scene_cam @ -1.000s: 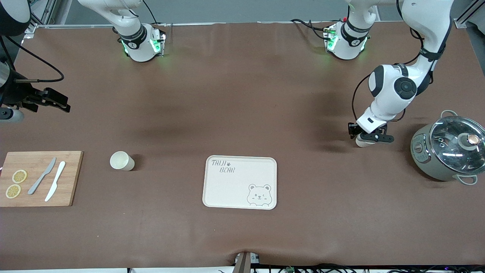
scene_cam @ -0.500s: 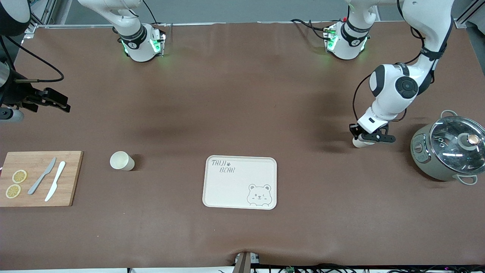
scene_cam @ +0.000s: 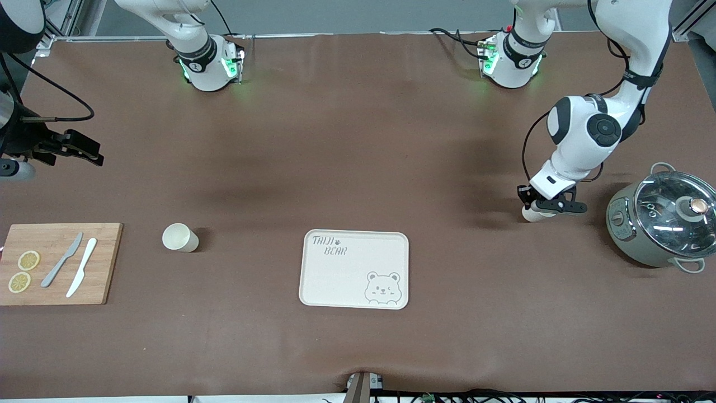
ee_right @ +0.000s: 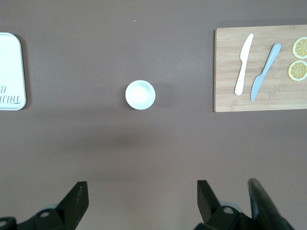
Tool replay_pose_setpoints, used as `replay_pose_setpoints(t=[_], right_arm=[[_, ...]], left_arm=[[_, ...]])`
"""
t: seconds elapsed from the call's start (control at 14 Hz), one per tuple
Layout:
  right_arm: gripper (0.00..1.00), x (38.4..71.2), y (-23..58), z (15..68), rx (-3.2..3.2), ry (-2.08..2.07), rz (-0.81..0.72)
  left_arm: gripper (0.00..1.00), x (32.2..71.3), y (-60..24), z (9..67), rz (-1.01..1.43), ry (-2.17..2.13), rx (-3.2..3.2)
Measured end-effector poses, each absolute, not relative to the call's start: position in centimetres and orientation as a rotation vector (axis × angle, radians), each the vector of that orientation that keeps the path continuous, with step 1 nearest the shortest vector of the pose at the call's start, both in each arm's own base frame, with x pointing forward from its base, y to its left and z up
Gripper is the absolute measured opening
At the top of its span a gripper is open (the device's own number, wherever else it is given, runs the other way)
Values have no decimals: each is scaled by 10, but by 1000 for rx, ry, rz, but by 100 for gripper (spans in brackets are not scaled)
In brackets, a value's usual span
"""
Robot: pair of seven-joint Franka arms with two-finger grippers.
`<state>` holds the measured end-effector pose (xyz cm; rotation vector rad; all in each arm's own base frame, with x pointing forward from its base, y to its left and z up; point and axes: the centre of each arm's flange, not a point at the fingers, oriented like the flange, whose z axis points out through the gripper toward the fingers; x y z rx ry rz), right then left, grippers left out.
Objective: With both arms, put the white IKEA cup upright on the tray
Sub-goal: 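Close the left gripper on the white cup's rim and lift it, then carry the white cup with the left gripper over the tray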
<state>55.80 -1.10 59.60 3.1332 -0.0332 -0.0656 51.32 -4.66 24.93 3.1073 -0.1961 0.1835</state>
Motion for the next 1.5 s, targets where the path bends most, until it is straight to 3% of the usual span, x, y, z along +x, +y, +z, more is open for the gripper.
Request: replay_pose_setpoints(t=[0.86, 1.5], right_arm=[[100, 558, -15, 596, 3133, -44, -65], [100, 558, -19, 596, 3134, -31, -60]], left_arm=[[4, 566, -156, 423, 97, -164, 3109], [4, 584, -285, 446, -7, -162, 3255]])
